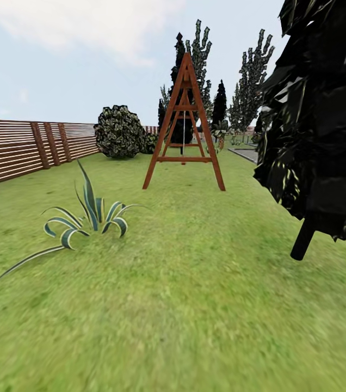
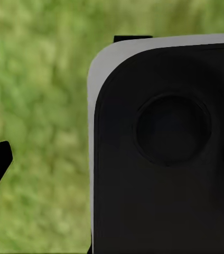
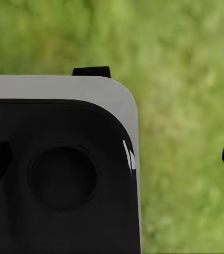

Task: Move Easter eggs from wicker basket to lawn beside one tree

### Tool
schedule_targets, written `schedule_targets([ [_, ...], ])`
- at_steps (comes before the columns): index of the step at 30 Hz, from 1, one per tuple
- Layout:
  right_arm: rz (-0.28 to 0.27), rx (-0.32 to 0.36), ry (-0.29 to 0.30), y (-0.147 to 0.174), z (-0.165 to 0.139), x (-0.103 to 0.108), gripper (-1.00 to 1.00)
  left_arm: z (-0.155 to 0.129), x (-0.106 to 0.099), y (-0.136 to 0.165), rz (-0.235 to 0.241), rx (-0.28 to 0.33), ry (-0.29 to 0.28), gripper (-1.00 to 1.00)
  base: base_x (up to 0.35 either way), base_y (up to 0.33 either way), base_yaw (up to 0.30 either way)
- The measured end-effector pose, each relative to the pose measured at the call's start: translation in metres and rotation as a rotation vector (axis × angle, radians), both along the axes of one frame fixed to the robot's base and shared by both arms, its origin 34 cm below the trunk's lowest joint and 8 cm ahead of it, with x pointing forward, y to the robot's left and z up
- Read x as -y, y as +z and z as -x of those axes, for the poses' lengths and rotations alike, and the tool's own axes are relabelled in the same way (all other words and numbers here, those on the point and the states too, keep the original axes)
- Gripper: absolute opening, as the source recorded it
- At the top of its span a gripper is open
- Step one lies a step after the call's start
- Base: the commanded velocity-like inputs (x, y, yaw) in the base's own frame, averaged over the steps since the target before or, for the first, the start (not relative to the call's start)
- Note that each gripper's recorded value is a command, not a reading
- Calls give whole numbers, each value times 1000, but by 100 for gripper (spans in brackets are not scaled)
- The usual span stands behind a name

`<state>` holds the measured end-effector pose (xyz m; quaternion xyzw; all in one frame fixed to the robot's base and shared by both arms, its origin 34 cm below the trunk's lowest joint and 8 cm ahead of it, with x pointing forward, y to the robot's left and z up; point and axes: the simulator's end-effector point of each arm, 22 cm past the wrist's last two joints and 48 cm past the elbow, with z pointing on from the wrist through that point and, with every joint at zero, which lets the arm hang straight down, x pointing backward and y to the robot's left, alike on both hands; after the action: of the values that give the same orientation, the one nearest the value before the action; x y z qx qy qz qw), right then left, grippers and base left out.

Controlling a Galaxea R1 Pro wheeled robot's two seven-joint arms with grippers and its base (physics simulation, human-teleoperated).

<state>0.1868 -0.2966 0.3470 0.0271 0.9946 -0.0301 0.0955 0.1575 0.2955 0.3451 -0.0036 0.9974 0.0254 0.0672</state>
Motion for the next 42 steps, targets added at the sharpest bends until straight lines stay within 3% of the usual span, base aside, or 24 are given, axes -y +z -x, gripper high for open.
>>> schedule_targets([
  [42,0,0,0,0,0,0,100,0,0,0,0,0,0,100,319,0,0],
])
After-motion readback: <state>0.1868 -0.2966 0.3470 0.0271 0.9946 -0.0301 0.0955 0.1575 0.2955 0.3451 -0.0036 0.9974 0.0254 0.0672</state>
